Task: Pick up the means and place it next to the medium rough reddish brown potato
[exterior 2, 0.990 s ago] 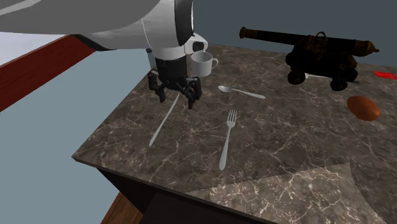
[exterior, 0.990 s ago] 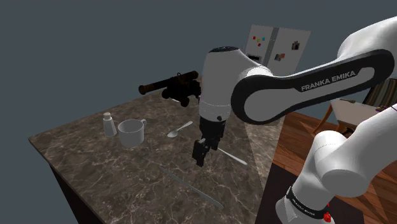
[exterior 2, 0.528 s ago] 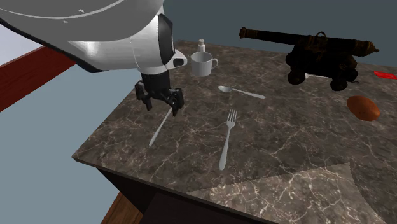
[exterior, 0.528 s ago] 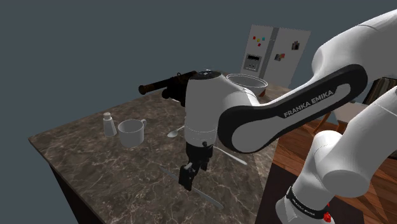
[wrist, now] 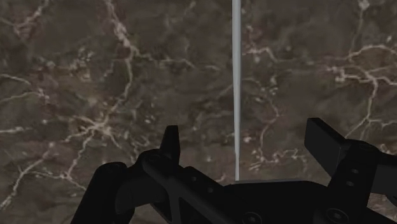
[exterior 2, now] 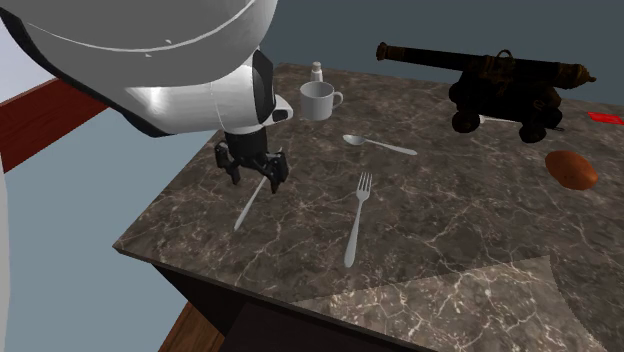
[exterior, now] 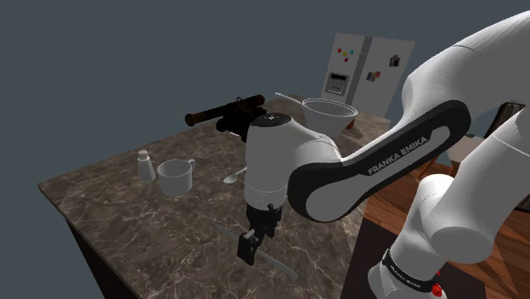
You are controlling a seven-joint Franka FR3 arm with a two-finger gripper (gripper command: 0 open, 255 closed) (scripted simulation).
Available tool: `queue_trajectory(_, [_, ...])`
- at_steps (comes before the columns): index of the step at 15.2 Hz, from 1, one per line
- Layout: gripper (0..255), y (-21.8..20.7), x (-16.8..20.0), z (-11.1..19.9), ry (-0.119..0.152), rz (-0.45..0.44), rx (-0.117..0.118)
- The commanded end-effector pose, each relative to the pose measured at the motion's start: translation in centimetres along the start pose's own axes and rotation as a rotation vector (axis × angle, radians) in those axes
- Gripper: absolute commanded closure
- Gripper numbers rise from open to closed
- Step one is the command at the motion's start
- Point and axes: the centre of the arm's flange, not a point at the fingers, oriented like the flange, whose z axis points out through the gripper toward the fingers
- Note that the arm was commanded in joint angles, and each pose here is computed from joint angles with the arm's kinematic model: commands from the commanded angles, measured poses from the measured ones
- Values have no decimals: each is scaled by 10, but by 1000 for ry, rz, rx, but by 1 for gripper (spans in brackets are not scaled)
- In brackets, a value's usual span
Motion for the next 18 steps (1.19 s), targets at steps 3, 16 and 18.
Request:
queue_trajectory(3, [0,0,0,1,0,0,0])
queue_trajectory(16, [255,0,0,1,0,0,0])
queue_trajectory(18, [255,0,0,-10,0,0,0])
